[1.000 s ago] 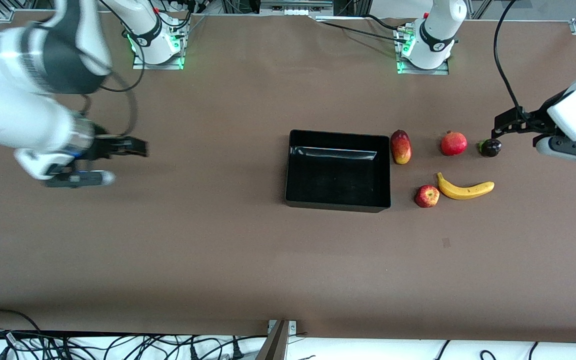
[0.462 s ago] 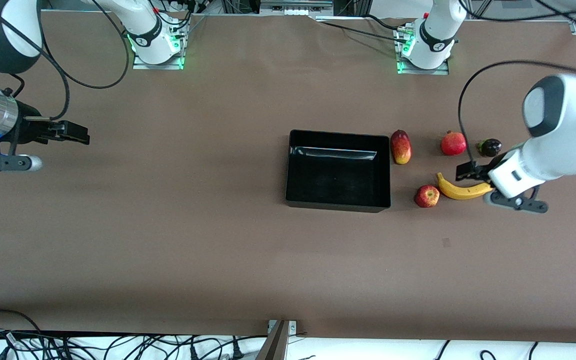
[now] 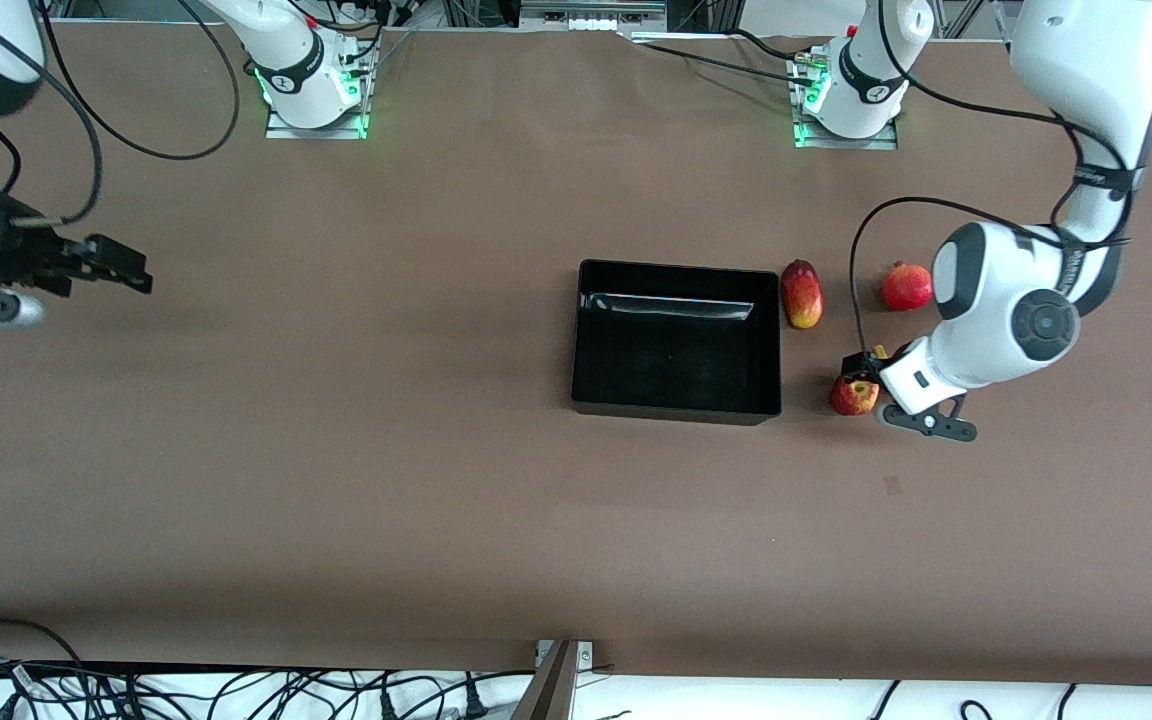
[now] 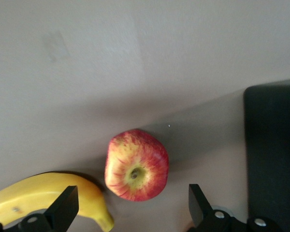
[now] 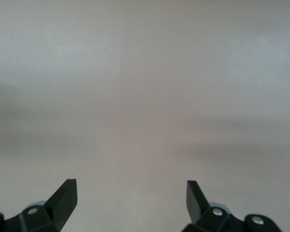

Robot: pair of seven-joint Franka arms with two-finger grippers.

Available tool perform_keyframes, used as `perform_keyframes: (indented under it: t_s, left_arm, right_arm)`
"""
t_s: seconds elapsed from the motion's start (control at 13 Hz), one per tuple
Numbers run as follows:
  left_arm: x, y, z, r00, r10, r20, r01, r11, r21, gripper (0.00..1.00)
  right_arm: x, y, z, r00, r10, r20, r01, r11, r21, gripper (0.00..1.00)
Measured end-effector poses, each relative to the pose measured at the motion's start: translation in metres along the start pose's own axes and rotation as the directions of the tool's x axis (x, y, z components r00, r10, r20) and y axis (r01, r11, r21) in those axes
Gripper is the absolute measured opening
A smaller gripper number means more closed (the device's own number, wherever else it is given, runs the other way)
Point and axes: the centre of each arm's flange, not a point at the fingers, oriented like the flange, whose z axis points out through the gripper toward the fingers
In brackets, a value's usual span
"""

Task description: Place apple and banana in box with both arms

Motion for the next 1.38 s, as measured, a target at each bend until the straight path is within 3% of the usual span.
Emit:
perform_keyframes:
  t_s: [0.23,0.85,1.08,1.38]
  left_arm:
    - [-0.007,0.001,0.018,1.000,0.018,0.023,-0.018,1.000,-0.003,1.00]
    - [0.000,0.011,0.051,0.998,0.052,-0.019,-0.052,0.999,0.007,1.00]
    - [0.001,0.010,0.052,0.989,0.148,-0.015,-0.146,0.987,0.065,0.68]
    - [0.009,0.012,0.031,0.974,0.222,-0.040,-0.216,0.969,0.123,0.66]
  right_arm:
    - [-0.027,0.005,-0.015,1.000,0.007,0.030,-0.007,1.000,-0.010,1.00]
    - [-0.008,-0.004,-0.016,1.000,-0.009,0.021,0.010,1.000,-0.016,1.00]
    - [-0.009,-0.004,-0.016,1.000,-0.009,0.025,0.010,1.000,-0.016,1.00]
    - [-0.009,-0.004,-0.016,1.000,-0.009,0.026,0.010,1.000,-0.016,1.00]
